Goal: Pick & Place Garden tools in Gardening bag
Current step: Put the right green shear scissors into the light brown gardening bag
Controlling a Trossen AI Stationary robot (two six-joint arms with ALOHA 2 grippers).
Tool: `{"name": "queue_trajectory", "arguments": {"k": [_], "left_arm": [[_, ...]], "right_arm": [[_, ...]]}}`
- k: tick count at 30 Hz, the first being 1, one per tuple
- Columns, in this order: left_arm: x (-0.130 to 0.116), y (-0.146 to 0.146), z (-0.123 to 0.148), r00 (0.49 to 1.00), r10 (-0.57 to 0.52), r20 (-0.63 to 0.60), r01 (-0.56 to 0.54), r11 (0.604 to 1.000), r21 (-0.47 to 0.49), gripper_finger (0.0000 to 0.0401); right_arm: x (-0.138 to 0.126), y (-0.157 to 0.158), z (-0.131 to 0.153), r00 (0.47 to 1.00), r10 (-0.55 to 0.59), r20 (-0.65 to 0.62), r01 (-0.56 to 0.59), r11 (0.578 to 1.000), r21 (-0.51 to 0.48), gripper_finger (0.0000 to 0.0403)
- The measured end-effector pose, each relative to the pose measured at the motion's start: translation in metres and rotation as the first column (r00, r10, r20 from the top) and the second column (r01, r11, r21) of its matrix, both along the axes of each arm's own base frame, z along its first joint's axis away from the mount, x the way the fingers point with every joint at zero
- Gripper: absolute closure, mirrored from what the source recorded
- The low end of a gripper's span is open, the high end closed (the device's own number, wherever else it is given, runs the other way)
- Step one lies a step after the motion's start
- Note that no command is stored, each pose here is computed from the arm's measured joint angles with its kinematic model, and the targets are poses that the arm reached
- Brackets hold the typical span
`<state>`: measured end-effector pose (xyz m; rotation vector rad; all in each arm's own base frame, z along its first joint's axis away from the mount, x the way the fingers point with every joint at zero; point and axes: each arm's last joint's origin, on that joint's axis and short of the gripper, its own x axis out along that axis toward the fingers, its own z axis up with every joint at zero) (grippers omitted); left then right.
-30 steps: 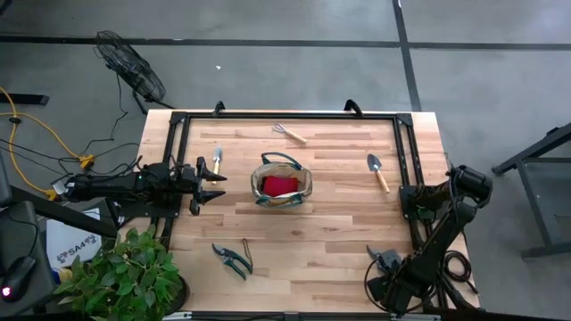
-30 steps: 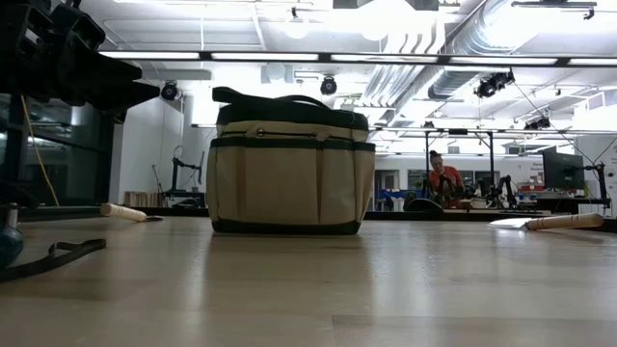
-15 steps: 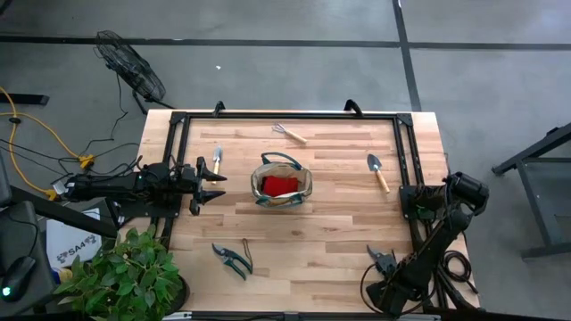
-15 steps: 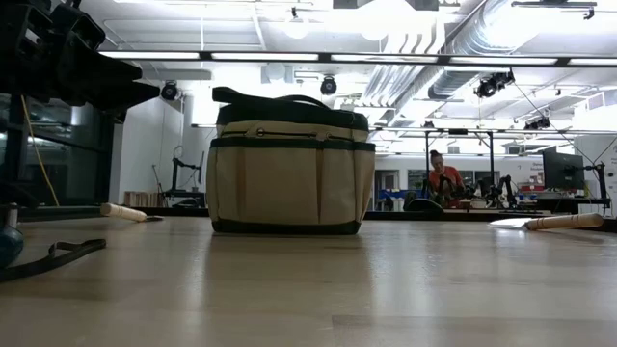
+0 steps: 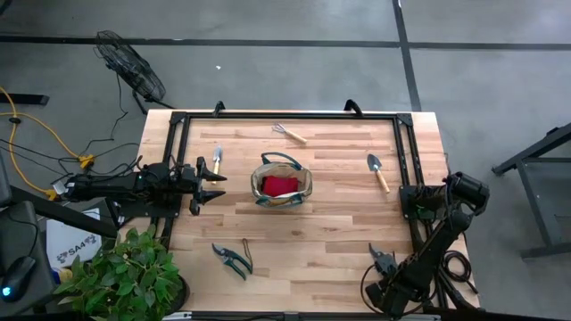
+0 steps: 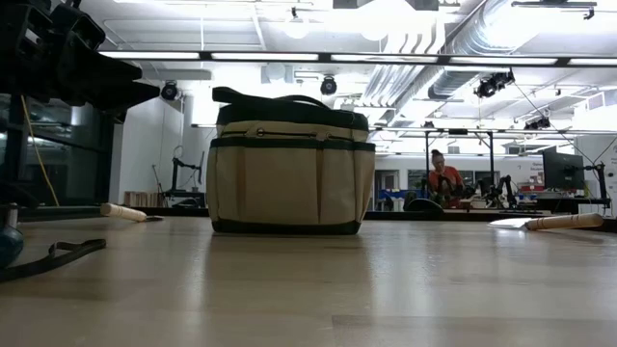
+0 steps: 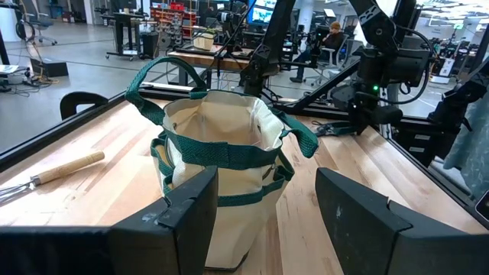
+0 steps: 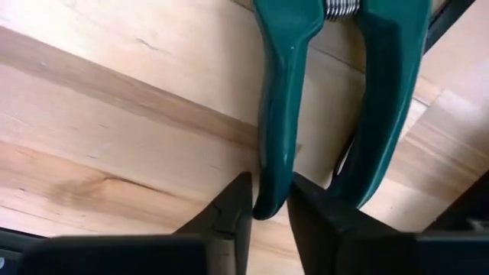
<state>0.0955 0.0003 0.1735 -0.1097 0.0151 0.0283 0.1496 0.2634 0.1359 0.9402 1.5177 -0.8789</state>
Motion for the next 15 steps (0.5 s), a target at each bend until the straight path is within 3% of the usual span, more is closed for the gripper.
{"name": "queue_trajectory", "arguments": {"k": [5,15], "left_arm": [[0.0,0.0,0.0,1.0,0.0,0.0,0.0,1.0,0.0,0.0187],[0.0,0.0,0.0,1.0,0.0,0.0,0.0,1.0,0.0,0.0187]], "right_arm": [[0.0002,-0.0003,0.0003,1.0,-0.001,0.003,0.001,1.0,-0.001,0.0372],[-0.0013,-0.009,0.0088,0.999,0.019,0.035,-0.018,0.999,-0.048,0.0374]]}}
